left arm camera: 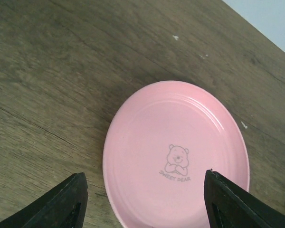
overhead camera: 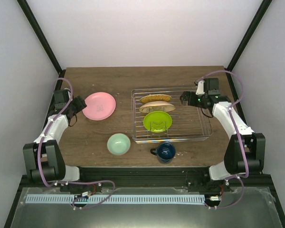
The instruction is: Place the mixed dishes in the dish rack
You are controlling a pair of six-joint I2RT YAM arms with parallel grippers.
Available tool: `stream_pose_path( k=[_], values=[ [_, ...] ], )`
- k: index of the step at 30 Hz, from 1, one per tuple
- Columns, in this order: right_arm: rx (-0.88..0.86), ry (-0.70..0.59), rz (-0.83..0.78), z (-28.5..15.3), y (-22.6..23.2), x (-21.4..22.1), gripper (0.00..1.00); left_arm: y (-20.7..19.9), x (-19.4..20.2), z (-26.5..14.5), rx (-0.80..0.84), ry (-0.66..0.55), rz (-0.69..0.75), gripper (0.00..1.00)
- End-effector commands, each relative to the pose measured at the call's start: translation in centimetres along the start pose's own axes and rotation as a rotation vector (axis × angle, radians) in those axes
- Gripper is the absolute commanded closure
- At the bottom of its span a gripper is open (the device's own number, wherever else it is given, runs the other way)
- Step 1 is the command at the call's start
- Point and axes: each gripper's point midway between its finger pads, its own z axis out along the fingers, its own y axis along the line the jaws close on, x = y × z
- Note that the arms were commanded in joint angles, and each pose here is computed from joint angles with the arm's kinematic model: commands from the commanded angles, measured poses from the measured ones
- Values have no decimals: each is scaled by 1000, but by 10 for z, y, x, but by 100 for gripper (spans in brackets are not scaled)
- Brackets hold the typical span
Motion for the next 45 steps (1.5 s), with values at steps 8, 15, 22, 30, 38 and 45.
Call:
stream_pose_path(
  k=[8, 15, 22, 30, 38, 45],
  values=[
    [-61, -15, -128, -26, 53, 0, 0, 24, 26, 39, -28, 64, -73, 33],
    [-28, -8, -142, -42, 55, 3, 0, 29, 33, 53, -31, 75, -95, 34],
    [-15, 55, -132, -44, 57, 24, 0, 33, 37, 65, -33, 93, -108, 38],
    [-11, 111, -143, -38, 62, 49, 0, 31, 36, 69, -24, 92, -105, 40],
    [-59, 134, -159, -27, 75, 54, 0, 31, 37, 72, -20, 99, -102, 42],
    [-82, 110, -159, -17, 83, 39, 0, 32, 39, 74, -23, 103, -85, 44]
  ],
)
